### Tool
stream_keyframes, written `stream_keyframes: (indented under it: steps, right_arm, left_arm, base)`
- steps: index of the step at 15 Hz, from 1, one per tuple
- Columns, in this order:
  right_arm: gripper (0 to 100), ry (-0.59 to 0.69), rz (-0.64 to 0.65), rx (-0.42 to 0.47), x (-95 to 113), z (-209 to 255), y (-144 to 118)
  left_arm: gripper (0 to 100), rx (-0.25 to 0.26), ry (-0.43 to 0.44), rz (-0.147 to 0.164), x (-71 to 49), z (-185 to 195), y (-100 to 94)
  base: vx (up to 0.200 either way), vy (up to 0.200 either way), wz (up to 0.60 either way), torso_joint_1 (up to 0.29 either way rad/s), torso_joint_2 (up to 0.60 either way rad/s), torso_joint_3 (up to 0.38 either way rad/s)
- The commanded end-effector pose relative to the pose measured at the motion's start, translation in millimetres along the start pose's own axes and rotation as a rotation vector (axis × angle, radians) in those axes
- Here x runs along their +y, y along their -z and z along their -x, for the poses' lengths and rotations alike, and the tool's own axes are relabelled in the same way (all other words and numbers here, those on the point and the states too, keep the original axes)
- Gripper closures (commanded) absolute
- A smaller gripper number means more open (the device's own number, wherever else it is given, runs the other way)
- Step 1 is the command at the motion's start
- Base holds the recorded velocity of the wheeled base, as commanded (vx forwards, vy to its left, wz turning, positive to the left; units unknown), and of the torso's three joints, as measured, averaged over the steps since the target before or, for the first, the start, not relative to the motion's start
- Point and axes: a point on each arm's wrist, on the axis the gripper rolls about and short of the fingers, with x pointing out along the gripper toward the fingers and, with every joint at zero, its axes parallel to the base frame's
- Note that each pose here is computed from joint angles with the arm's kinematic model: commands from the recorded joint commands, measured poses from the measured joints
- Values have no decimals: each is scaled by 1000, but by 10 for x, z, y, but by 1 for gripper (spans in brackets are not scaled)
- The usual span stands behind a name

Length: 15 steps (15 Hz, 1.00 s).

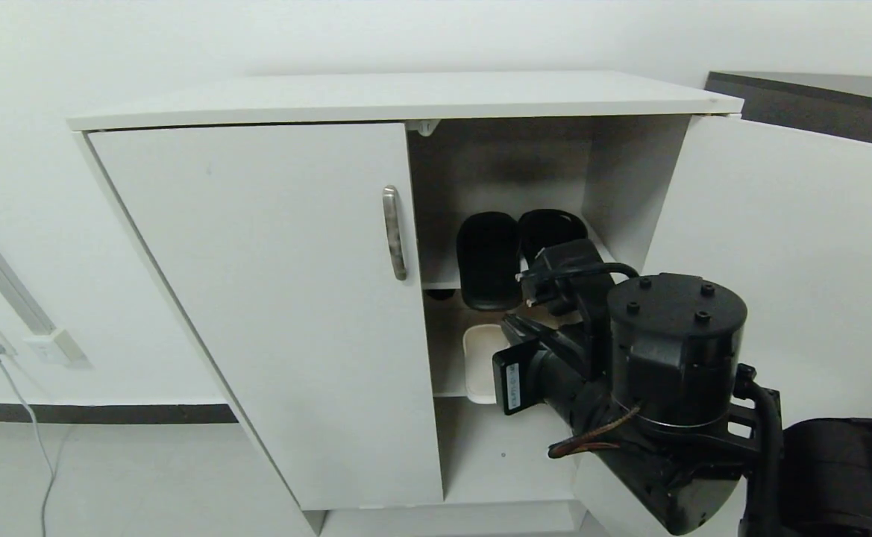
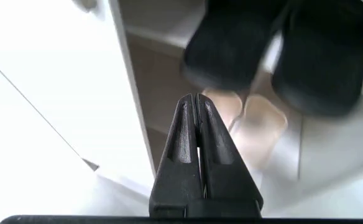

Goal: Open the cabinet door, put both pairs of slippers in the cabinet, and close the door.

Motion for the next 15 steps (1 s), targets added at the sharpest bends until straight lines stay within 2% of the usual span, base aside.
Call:
stream_keyframes:
  steps: [1, 8, 15]
  right_arm:
    - [100, -1, 2, 4, 2, -6, 13]
    - [100, 6, 31, 39, -23, -32, 128]
    - [100, 6, 40, 51, -37, -31, 168]
  left_arm:
    - [100, 0, 1, 0, 0, 0, 1]
    - [100, 0, 0, 0, 0, 0, 1]
    - [100, 0, 1, 0, 0, 0, 1]
  base:
    - [-200, 0, 0, 2, -2, 7]
    - [-200, 0, 0, 3, 0, 2]
    - [0, 0, 0, 0, 0, 0]
